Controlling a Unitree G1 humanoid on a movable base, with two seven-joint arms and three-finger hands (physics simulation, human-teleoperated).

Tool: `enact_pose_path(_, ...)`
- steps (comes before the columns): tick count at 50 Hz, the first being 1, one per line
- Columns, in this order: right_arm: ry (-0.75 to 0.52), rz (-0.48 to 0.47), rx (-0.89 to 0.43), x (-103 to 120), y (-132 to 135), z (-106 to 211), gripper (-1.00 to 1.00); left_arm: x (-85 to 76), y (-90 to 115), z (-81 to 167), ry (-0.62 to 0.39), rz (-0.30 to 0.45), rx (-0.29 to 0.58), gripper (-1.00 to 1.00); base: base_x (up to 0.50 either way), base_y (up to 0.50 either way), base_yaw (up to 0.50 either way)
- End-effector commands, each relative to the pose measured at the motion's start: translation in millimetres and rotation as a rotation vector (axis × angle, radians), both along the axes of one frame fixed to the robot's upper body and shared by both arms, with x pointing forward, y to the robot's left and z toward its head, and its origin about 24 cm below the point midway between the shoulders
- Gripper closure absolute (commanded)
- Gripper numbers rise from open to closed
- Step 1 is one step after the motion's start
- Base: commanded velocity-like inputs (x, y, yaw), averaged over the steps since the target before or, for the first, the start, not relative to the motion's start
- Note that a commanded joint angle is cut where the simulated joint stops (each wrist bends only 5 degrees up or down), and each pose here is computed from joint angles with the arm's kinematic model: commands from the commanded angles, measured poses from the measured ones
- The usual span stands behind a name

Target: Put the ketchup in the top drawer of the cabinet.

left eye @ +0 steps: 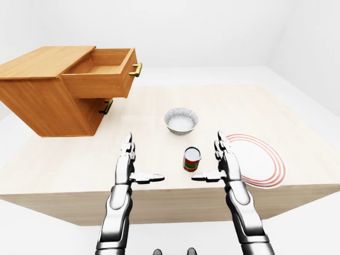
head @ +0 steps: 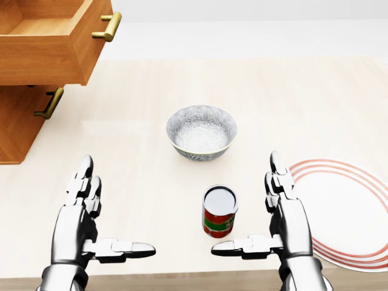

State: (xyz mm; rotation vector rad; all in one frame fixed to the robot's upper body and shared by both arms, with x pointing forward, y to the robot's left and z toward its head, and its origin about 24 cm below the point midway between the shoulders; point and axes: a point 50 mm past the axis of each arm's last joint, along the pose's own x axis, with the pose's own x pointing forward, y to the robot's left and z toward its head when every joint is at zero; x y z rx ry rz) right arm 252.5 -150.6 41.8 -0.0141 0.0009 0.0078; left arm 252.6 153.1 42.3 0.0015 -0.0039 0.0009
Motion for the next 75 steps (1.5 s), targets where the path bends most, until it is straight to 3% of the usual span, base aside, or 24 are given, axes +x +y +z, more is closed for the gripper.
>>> enact_pose_path(1, -0.012, 0.019, -0.032, -6.8, -2.1, 6.2, -1.00, -9.1, 6.5, 8.6, -0.029, -0.002, 0.009, -1.00, 0.00, 0.00, 0.00)
enact_pose_path(19, -0.099, 0.023, -0.064, -31.6, -1.0, 35.0, -1.00, -39.8, 7.6, 37.9, -0.113, -0.020, 0.012, -1.00, 0.00, 0.00, 0.00)
enact_pose_path(31, -0.205, 0.015, -0.098, -59.7, -3.1, 63.4, -1.00, -67.3, 16.6, 69.2, -0.228, -0.011, 0.009, -1.00, 0.00, 0.00, 0.00)
enact_pose_path(46, -0.298, -0.001, -0.120, -92.1, -5.6, 92.2, -1.00, -90.1, 27.4, 94.1, -0.330, 0.003, -0.003, -1.00, 0.00, 0.00, 0.00)
enact_pose_path(56, -0.365, -0.025, -0.076, -108.9, -13.2, 110.8, -1.00, -106.3, 33.0, 109.1, -0.396, 0.003, -0.009, -1.00, 0.00, 0.00, 0.00)
enact_pose_path(75, -0.324, -0.002, -0.076, -107.9, -13.9, 102.8, -1.00, -116.1, 34.5, 117.7, -0.437, 0.005, -0.020, -1.00, 0.36, 0.00, 0.00)
